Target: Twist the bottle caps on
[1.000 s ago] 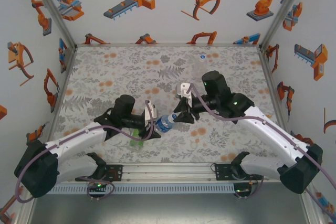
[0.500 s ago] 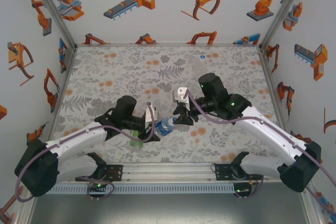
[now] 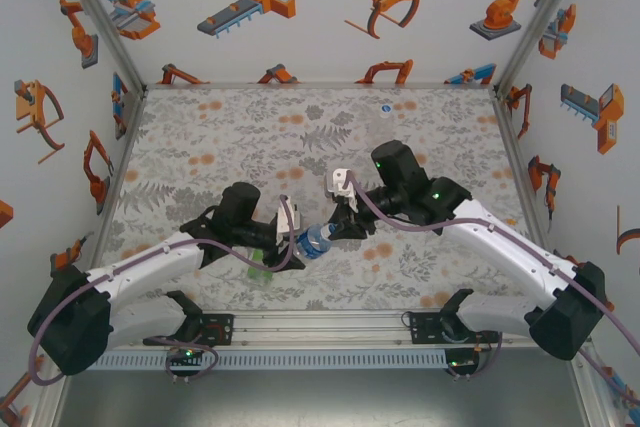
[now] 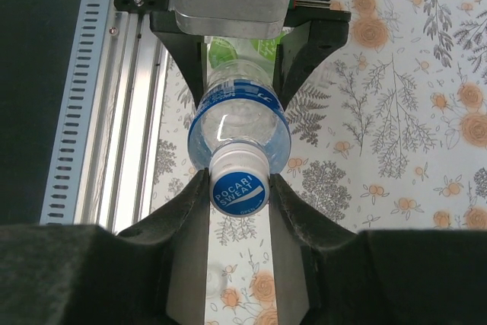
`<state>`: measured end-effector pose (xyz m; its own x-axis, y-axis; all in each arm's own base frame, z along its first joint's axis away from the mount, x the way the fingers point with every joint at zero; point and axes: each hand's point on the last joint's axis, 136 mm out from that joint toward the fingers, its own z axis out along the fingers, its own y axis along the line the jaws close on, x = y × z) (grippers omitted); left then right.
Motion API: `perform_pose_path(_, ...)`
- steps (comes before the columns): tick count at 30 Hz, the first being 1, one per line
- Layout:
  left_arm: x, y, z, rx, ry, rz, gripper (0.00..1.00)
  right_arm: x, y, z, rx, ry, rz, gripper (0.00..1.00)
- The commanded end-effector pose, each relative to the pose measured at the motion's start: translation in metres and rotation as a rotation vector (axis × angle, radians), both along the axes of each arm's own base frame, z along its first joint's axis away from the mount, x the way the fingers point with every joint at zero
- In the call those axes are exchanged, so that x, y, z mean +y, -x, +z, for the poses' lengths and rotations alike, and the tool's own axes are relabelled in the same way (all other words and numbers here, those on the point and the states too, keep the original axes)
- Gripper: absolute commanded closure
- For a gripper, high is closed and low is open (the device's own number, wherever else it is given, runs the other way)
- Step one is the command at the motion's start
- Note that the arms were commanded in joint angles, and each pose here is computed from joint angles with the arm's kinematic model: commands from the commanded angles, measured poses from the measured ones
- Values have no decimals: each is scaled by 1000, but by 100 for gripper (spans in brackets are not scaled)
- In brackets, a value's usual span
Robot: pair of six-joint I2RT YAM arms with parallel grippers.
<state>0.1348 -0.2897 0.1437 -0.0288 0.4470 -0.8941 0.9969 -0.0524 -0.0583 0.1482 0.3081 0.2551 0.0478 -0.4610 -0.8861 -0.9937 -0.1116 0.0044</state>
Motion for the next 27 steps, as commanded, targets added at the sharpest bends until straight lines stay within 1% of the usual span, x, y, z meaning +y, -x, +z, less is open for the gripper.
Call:
perform_pose_path(1,-5,2,16,-33,44,-33,100,0,2,-3,0,17,8,78)
perform_pose_path(3,-5,0,16,-35,39,-25,100,0,-2,-3,44,28,-38,84)
perform_pose_path(4,-5,-2,16,-36,33,-16,100,1,-6,-3,86,38,-87,88)
perform_pose_path(5,-6,-4,17,-41,29,-8,100,1,-13,-5,140,50,-155,92)
perform_pose_path(6,-6,-7,17,-46,19,5,100,1,-23,-7,212,63,-260,98)
perform_pose_path(7,-6,-10,18,-55,13,19,100,-1,-33,-12,295,80,-371,100)
perform_pose_path(10,-7,-21,20,-86,-6,55,100,-10,-50,-27,557,132,-650,100)
perform_pose_path(14,-10,-33,25,-120,-28,77,100,-17,-56,-45,949,129,-954,100)
perform_pose_path(16,-13,-38,29,-131,-36,78,100,-17,-57,-53,1142,95,-1070,100)
perform_pose_path(17,-15,-39,31,-136,-38,75,100,-18,-60,-58,1205,70,-1124,100)
perform_pose_path(18,-17,-41,33,-141,-36,70,100,-16,-66,-55,1257,4,-1149,100)
perform_pose_path(19,-18,-43,34,-142,-36,70,100,-10,-71,-52,1300,-73,-1136,100)
perform_pose_path(21,-21,-46,37,-150,-34,64,100,-7,-77,-50,1343,-150,-1139,100)
perform_pose_path(22,-22,-46,38,-151,-37,59,100,-9,-79,-48,1324,-153,-1149,100)
perform_pose_path(24,-24,-47,39,-150,-43,51,100,-12,-80,-42,1251,-124,-1158,100)
perform_pose_path(27,-25,-48,40,-148,-46,47,100,-15,-78,-27,1113,-87,-1109,100)
